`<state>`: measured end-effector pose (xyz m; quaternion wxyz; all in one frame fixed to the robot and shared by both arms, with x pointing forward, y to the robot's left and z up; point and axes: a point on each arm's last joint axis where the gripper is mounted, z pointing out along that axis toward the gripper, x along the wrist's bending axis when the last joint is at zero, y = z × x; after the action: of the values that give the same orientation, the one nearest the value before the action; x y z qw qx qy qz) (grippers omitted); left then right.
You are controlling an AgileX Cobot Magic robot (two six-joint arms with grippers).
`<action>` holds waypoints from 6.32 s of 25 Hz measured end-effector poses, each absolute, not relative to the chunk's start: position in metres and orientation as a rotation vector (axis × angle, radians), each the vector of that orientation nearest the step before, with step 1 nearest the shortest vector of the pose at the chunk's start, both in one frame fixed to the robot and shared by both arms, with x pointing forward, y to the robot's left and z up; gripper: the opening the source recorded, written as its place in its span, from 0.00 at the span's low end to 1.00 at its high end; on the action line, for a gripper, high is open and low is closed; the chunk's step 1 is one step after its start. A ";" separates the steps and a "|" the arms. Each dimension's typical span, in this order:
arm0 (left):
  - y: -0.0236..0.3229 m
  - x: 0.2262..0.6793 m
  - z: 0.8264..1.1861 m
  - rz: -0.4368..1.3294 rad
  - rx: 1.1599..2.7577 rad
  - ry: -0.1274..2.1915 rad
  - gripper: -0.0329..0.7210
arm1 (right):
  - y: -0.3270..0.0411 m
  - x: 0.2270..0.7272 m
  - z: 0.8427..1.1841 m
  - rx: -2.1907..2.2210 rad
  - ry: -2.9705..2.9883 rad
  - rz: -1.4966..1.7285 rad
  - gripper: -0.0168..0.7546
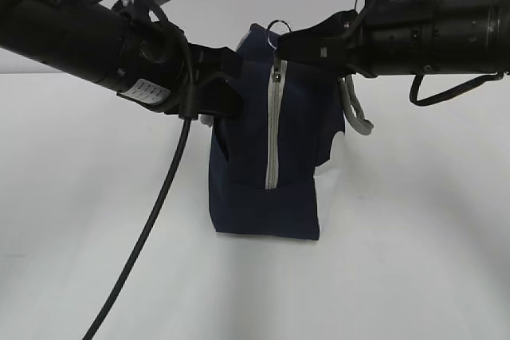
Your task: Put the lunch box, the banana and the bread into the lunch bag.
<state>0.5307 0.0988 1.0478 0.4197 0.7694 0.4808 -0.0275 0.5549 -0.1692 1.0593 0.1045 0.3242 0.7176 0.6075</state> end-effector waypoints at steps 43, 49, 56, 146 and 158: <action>0.106 0.498 1.060 -0.192 2.175 0.999 0.05 | -0.180 0.659 1.052 0.669 2.249 1.627 0.02; 0.108 0.497 1.058 -0.190 2.216 0.984 0.05 | -0.179 0.670 1.050 0.507 2.337 1.652 0.02; 0.110 0.493 1.056 -0.227 2.264 0.967 0.05 | -0.174 0.687 1.041 0.411 2.379 1.691 0.02; 0.115 0.619 1.073 -0.307 1.894 1.641 0.08 | -0.179 0.711 1.004 0.189 2.412 1.576 0.02; 0.113 0.617 1.074 -0.318 1.933 1.567 0.08 | -0.184 0.716 0.976 0.192 2.412 1.709 0.02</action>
<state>0.6171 0.1133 1.0737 0.3112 0.7323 0.5936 -0.1206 0.7156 -0.1844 0.9757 0.0894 0.0646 0.8110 0.5745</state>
